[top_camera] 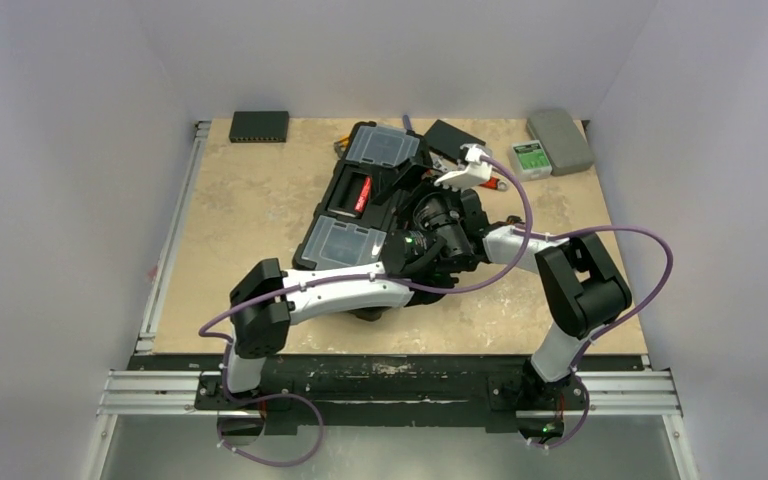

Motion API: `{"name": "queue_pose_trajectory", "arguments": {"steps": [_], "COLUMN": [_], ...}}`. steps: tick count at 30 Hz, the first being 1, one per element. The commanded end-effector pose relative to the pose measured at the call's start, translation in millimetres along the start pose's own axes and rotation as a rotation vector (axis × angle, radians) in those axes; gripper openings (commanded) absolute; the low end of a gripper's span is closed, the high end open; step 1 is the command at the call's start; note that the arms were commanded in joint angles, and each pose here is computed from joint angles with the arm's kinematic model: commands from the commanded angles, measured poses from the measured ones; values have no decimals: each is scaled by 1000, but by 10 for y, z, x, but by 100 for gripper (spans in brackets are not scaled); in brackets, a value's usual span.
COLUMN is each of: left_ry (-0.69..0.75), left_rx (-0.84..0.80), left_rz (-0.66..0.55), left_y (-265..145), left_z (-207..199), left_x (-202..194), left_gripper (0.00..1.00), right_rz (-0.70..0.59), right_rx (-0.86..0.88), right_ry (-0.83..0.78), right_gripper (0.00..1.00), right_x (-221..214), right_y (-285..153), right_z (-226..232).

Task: Pack the tool kit
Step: Close the toolbox at the center of the board.

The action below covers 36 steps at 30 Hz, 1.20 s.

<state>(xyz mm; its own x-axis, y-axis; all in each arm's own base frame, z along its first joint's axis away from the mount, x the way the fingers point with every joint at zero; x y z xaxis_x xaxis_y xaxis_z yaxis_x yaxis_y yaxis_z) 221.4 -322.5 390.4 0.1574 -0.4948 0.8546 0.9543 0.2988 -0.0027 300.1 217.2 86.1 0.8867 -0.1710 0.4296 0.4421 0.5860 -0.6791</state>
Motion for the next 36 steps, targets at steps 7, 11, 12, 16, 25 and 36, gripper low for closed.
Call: {"name": "queue_pose_trajectory", "arguments": {"steps": [7,11,12,16,25,36], "left_ry": [-334,-524,-564,-678,-872,-869], "left_rx": [-23,-23,-25,-60,-374,-965], "left_rz": [53,4,-11,-77,-357,-22], "left_y": [-105,-74,-66,-97,-388,-414], "left_z": [484,846,913,973,874,1135], "left_x": [-177,-285,-318,-498,-988,-1466], "left_gripper": [95,94,94,92,91,93], "right_rz": [-60,-89,-95,-121,-156,-171], "right_rx": [2,-29,-37,-53,-20,-17], "right_ry": [-33,-36,-39,-55,-109,-144], "right_gripper": [52,53,53,54,53,56], "right_x": [146,191,204,240,290,99], "right_y": [-85,-219,-252,-392,-579,-857], "right_z": [58,6,-1,-10,62,-59]}}
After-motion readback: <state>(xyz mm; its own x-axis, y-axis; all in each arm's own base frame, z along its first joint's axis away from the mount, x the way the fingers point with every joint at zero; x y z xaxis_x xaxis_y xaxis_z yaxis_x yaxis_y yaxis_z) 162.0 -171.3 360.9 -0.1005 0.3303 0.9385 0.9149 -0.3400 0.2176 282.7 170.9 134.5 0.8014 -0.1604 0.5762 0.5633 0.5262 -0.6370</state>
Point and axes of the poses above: each gripper's point midway between its finger pads, its own y axis out along the fingers, its own z axis along the line the jaws close on, x = y × z, the point moved 6 cm from there along -y, back along the fingers, and after that the axes turned 5 degrees about -y, right-handed, at the moved point
